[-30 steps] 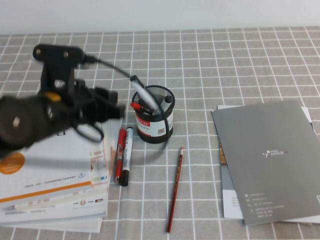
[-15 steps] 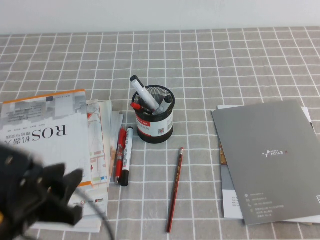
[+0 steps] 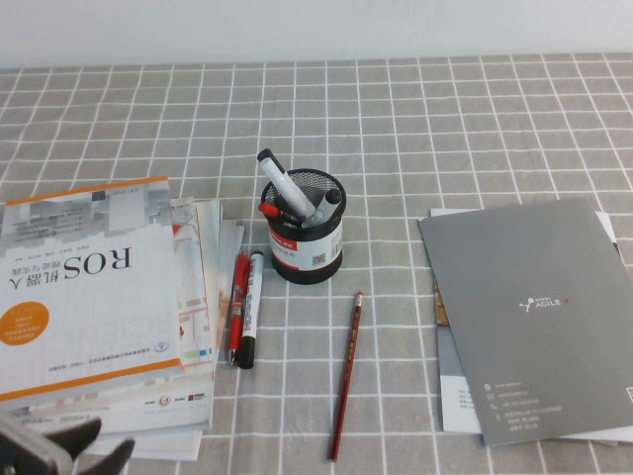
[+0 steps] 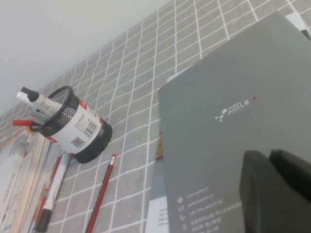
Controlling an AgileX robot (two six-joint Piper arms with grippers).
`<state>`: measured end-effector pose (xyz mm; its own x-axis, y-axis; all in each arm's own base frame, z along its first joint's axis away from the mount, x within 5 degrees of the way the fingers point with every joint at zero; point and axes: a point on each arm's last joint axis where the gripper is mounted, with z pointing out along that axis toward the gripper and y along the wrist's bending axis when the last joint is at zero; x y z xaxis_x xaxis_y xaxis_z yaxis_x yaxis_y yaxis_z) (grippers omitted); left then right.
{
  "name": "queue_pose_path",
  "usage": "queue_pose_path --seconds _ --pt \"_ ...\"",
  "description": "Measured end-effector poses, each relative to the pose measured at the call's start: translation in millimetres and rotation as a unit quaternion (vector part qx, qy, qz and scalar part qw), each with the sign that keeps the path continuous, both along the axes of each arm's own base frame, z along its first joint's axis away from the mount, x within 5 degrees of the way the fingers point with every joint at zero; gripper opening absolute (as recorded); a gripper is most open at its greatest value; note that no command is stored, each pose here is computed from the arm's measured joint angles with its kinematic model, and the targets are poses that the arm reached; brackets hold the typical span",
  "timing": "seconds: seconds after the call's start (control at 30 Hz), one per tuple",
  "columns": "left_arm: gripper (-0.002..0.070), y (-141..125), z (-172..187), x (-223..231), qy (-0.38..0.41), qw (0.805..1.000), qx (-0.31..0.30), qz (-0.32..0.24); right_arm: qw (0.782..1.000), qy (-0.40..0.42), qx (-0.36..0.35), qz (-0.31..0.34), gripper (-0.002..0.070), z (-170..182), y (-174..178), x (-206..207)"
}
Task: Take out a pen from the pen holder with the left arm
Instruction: 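Take a marker out of the pen holder and lay it on the table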
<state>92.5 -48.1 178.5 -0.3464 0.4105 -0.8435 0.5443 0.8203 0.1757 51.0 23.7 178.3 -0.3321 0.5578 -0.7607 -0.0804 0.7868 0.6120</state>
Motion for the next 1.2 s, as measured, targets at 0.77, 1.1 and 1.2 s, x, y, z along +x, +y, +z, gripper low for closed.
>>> queue_pose_path --seconds 0.77,1.1,1.2 --pt "0.0242 41 1 -30 -0.145 0.976 0.003 0.161 1.000 0.000 0.000 0.000 -0.0013 0 0 0" --pt "0.0242 45 7 -37 -0.200 0.963 -0.003 0.181 1.000 0.001 0.000 0.001 -0.0013 0 0 0" --pt "0.0242 45 7 -37 -0.200 0.963 -0.003 0.181 1.000 0.001 0.000 0.001 -0.0013 0 0 0"
